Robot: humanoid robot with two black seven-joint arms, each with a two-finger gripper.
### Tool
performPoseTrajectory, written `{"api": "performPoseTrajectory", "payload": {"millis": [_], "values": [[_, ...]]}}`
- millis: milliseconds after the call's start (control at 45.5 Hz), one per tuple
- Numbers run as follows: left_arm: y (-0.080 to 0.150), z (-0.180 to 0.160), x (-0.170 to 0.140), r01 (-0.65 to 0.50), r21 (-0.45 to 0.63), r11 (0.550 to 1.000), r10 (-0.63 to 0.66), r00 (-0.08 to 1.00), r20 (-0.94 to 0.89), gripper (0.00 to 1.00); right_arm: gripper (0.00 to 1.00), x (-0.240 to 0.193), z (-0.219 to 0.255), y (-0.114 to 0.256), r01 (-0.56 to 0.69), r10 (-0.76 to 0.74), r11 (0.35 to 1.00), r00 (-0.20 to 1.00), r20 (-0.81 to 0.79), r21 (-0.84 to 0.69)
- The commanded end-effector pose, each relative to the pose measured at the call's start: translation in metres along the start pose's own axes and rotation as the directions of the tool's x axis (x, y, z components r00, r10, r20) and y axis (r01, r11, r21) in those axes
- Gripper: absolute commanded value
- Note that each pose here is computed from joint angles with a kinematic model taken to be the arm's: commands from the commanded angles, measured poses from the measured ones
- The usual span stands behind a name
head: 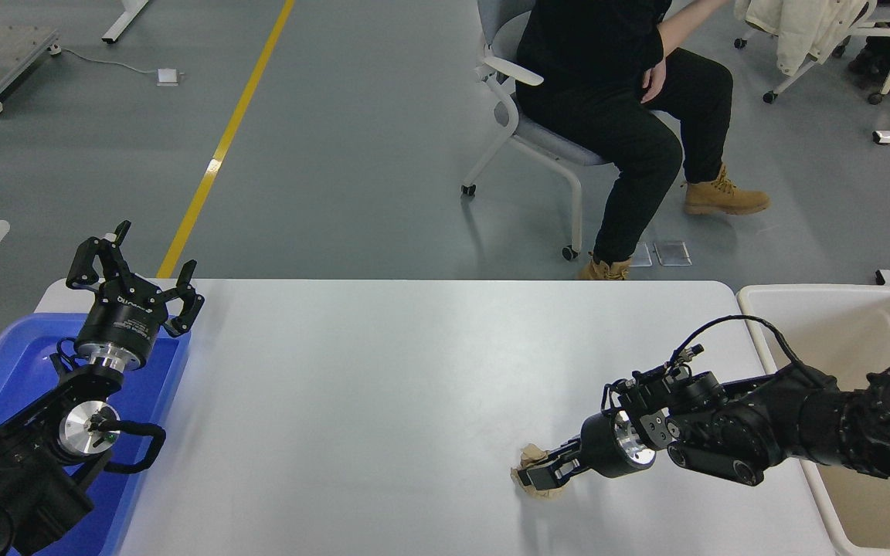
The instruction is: Clean the table surface
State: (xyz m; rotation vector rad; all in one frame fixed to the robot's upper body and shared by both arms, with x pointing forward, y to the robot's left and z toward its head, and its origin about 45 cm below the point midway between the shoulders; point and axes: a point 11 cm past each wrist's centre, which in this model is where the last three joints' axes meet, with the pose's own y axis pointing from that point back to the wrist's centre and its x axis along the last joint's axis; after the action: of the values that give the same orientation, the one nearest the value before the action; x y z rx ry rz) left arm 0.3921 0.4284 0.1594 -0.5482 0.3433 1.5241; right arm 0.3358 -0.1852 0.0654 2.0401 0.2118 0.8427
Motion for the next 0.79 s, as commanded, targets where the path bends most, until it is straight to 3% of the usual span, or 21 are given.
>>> {"api": "performPoseTrajectory", "payload": {"millis": [0, 176, 418, 593, 769], "values": [[0.0, 0.0, 0.0, 0.0, 0.0, 1.0, 0.0, 1.0, -0.001, 1.0, 0.0, 0.015, 0.002, 0.005, -0.034, 0.034, 0.999, 0.999, -0.013, -0.005], [0.0, 0.0, 0.0, 0.0, 0.0, 1.0, 0.0, 1.0, 0.0, 1.0, 0.0, 0.052, 0.003, 0.027, -0.14, 0.14, 0.989, 0.99, -0.002, 0.041], [0.0, 0.0, 0.0, 0.0, 0.0, 1.0, 0.0, 1.0, 0.0, 1.0, 0.0, 0.105, 0.002, 0.09, -0.343, 0.337, 0.925, 0.939, 0.061, 0.166], [0.0, 0.0, 0.0, 0.0, 0.0, 1.0, 0.0, 1.0, 0.0, 1.0, 0.0, 0.16, 0.018, 0.165, -0.577, 0.562, 0.802, 0.816, 0.136, 0.155], [0.0, 0.0, 0.0, 0.0, 0.0, 1.0, 0.0, 1.0, 0.0, 1.0, 0.0, 0.196, 0.042, 0.229, -0.776, 0.755, 0.625, 0.628, 0.187, 0.082]]}}
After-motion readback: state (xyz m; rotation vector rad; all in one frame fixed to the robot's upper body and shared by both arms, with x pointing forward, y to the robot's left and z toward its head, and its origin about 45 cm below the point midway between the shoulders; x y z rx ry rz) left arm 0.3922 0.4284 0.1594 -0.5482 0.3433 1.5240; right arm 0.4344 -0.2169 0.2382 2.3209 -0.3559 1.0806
